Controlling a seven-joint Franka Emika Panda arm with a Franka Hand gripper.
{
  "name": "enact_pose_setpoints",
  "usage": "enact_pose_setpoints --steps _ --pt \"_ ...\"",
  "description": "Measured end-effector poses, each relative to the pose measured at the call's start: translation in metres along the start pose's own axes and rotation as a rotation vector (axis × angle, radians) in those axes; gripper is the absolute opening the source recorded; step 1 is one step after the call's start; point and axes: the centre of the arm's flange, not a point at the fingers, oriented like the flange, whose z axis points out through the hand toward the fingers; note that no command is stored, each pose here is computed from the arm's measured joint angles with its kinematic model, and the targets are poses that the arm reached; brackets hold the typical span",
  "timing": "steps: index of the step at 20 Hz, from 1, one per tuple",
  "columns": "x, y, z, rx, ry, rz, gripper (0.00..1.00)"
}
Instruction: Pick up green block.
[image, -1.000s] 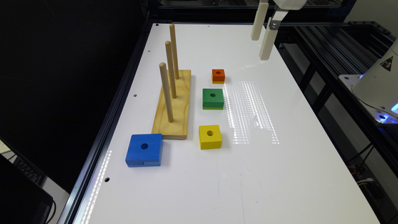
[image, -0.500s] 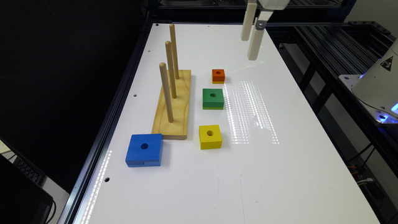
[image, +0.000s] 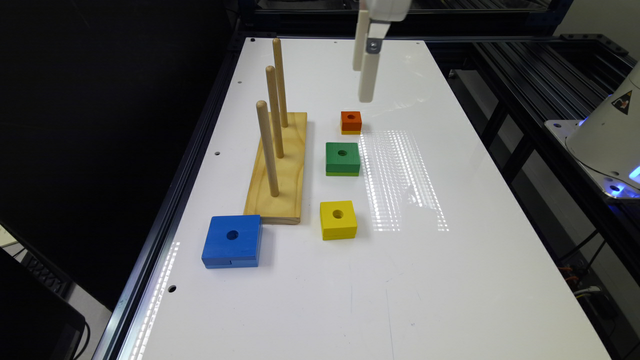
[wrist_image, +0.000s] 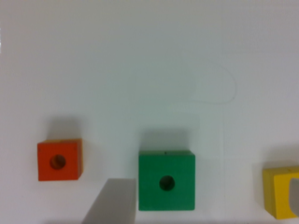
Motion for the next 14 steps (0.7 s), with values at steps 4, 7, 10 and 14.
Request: enact_pose_setpoints --steps 4,7,10,14 --pt "0.0004 -0.001 0.001 -0.0004 -0.0007 -0.0002 1.00" --pt "0.0003 -0.001 0.001 -0.0004 -0.0006 -0.0004 1.00" --pt "0.0002 0.000 0.001 -0.0016 -0.0018 -0.0004 1.00" --pt "0.0005 0.000 0.012 -0.0130 -0.0133 -0.0002 1.00"
